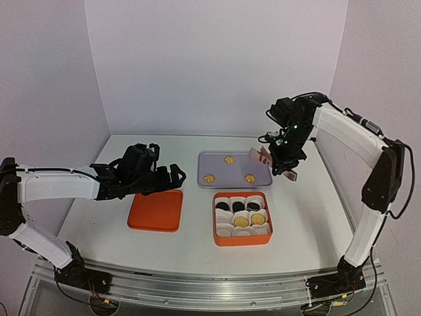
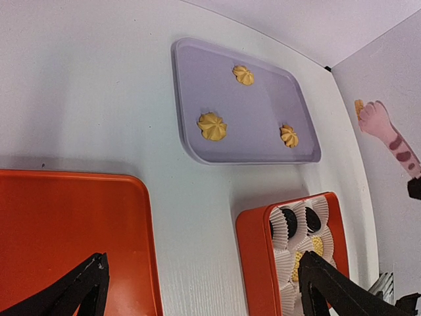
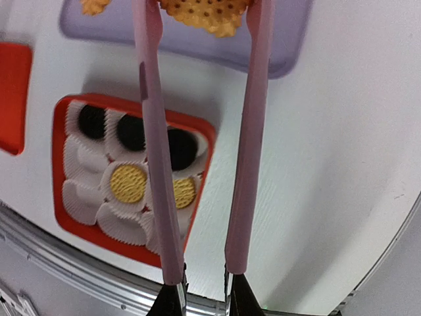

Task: Pack the cookies

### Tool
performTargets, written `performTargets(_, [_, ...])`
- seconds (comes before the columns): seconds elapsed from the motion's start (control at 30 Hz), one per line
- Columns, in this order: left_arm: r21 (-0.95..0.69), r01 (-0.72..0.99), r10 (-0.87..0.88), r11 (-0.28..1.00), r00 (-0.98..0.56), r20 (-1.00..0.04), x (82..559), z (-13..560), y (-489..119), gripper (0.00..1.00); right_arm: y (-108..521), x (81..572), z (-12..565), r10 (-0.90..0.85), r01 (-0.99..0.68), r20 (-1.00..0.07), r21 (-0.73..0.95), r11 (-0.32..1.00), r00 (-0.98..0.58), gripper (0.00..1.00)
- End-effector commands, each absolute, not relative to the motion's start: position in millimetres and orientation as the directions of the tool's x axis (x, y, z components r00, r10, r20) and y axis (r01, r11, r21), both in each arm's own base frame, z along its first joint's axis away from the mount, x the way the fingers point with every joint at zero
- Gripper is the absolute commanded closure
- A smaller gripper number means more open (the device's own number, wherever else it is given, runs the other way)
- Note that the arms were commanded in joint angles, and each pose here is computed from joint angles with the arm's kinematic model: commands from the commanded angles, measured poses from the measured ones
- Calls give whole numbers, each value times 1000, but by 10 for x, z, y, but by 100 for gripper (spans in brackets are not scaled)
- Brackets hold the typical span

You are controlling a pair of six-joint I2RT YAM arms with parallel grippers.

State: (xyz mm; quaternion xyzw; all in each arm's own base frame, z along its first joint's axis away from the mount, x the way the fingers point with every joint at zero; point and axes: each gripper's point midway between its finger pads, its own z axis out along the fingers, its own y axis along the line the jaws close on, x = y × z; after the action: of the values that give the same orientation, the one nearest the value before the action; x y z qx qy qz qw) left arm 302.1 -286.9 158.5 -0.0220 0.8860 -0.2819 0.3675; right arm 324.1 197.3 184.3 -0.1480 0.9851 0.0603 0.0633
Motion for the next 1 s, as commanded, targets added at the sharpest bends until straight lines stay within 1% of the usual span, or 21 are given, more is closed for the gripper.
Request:
performTargets(0.0, [-535,187,-262,824,-711,-652,3080,1733,-2939,0,2124,2086,1963,-472,-437,113,242,866,-874,86])
performTargets(0.1, [-538,191,-258,821,-717,-647,3084,1720,-2968,0,2273,1725,2007,-530,-449,169,361,818,-831,86])
performTargets(0.3, [-545,194,-259,816,-720,-644,3077,1726,-2981,0,2323,1344,1971,-556,-392,284,471,790,-781,86])
performTargets(0.53, [-543,192,-257,817,-722,-642,3080,1729,-2986,0,2373,1264,1815,-575,-379,378,478,793,-726,86])
performTargets(0.63, [-544,190,-259,817,-721,-642,3080,1732,-2981,0,2351,1283,1714,-564,-377,413,452,808,-715,86])
performTargets(0.97, [-538,190,-258,822,-717,-647,3082,1729,-2964,0,2308,1299,1541,-540,-368,477,411,834,-693,86])
